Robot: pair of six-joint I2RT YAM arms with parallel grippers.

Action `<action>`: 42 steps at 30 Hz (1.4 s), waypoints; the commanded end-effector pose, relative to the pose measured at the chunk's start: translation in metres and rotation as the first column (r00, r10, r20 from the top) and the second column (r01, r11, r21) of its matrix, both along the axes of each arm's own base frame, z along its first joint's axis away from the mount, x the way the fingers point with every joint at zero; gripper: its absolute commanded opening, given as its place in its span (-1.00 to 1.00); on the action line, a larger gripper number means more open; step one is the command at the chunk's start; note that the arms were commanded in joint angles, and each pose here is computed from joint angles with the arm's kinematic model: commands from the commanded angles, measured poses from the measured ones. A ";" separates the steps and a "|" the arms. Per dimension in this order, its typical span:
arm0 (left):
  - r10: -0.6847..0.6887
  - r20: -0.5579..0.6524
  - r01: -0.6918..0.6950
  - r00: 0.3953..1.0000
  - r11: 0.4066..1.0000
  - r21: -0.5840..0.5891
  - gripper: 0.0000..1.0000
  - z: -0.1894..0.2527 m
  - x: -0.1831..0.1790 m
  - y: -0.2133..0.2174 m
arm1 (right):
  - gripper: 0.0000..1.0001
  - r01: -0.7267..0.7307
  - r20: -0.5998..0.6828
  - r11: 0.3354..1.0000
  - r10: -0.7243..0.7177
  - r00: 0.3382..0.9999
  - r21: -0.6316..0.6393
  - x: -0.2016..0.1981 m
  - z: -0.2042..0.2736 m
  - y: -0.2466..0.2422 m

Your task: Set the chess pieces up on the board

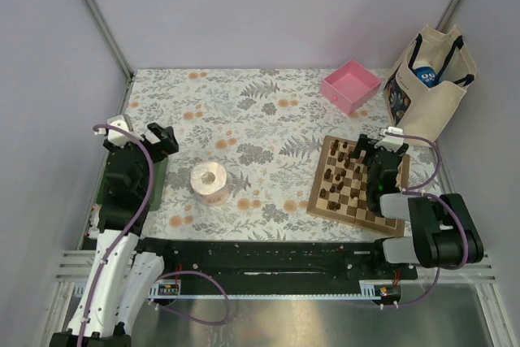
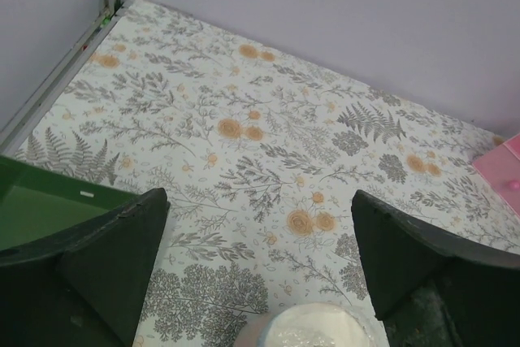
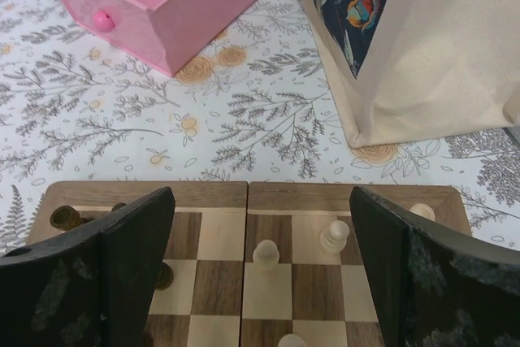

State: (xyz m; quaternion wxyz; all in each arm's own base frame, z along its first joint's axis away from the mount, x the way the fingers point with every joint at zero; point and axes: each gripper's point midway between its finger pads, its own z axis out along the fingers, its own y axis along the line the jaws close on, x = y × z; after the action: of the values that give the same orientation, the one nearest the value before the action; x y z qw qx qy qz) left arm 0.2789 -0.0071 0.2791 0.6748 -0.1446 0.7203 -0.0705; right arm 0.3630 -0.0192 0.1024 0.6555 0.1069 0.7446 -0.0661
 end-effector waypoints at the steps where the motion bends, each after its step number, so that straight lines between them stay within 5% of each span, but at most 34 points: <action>1: 0.124 -0.004 -0.124 0.992 0.990 -0.072 0.98 0.007 0.003 0.017 | 0.97 0.056 0.067 0.998 -0.057 0.996 0.008 -0.001 0.037 -0.007; 7: 0.190 -0.024 -0.190 0.982 0.953 -0.235 0.98 0.013 -0.018 0.021 | 0.97 0.088 0.221 0.985 -0.120 0.968 0.147 -0.025 0.168 -0.012; 9: 0.040 0.030 -0.035 0.999 0.985 -0.170 0.98 0.026 -0.019 0.000 | 0.97 0.075 0.179 0.973 -0.115 0.977 0.219 -0.036 0.196 -0.007; 12: -0.164 0.060 0.170 0.985 0.979 -0.109 0.98 0.043 -0.027 -0.032 | 0.97 -0.112 0.132 0.963 0.082 0.988 0.244 -0.047 0.227 0.028; 14: -0.304 0.060 0.309 0.951 0.945 -0.107 0.98 0.051 -0.033 -0.056 | 0.97 -0.261 0.145 0.925 0.228 0.963 0.277 -0.061 0.240 0.055; 15: -0.455 0.068 0.460 0.888 0.875 -0.150 0.98 0.058 -0.043 -0.087 | 0.97 -0.407 0.216 0.828 0.348 0.912 0.385 -0.088 0.251 0.085; 18: -0.560 0.042 0.560 0.827 0.816 -0.147 0.98 0.050 -0.059 -0.118 | 0.97 -0.614 0.334 0.699 0.517 0.788 0.367 -0.115 0.261 0.119; 21: -0.618 -0.017 0.612 0.786 0.782 -0.121 0.98 0.033 -0.071 -0.153 | 0.97 -0.630 0.258 0.649 0.580 0.773 0.427 -0.123 0.248 0.132; 26: -0.672 -0.196 0.684 0.714 0.729 -0.011 0.98 -0.013 -0.098 -0.229 | 0.97 -0.620 0.140 0.656 0.630 0.764 0.430 -0.133 0.240 0.134; 29: -0.731 -0.266 0.735 0.628 0.670 -0.105 0.98 -0.048 -0.120 -0.263 | 0.97 -0.595 0.116 0.688 0.609 0.785 0.416 -0.139 0.237 0.127; 33: -0.678 -0.445 0.686 0.585 0.707 -0.175 0.98 -0.121 -0.137 -0.274 | 0.97 -0.603 0.109 0.672 0.625 0.773 0.430 -0.145 0.235 0.130; 38: -0.522 -0.560 0.517 0.643 0.836 -0.185 0.98 -0.188 -0.128 -0.252 | 0.97 -0.591 0.096 0.664 0.624 0.776 0.458 -0.144 0.231 0.132; 42: -0.500 -0.605 0.477 0.620 0.852 -0.215 0.98 -0.214 -0.110 -0.236 | 0.97 -0.565 0.080 0.674 0.606 0.791 0.475 -0.139 0.225 0.130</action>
State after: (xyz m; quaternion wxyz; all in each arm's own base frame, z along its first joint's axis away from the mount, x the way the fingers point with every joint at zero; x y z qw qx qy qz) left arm 0.1420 -0.2435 0.0635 0.3306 0.1026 0.9202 -0.1828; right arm 0.2242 0.1090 0.3196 0.5630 0.0145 0.7610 0.3221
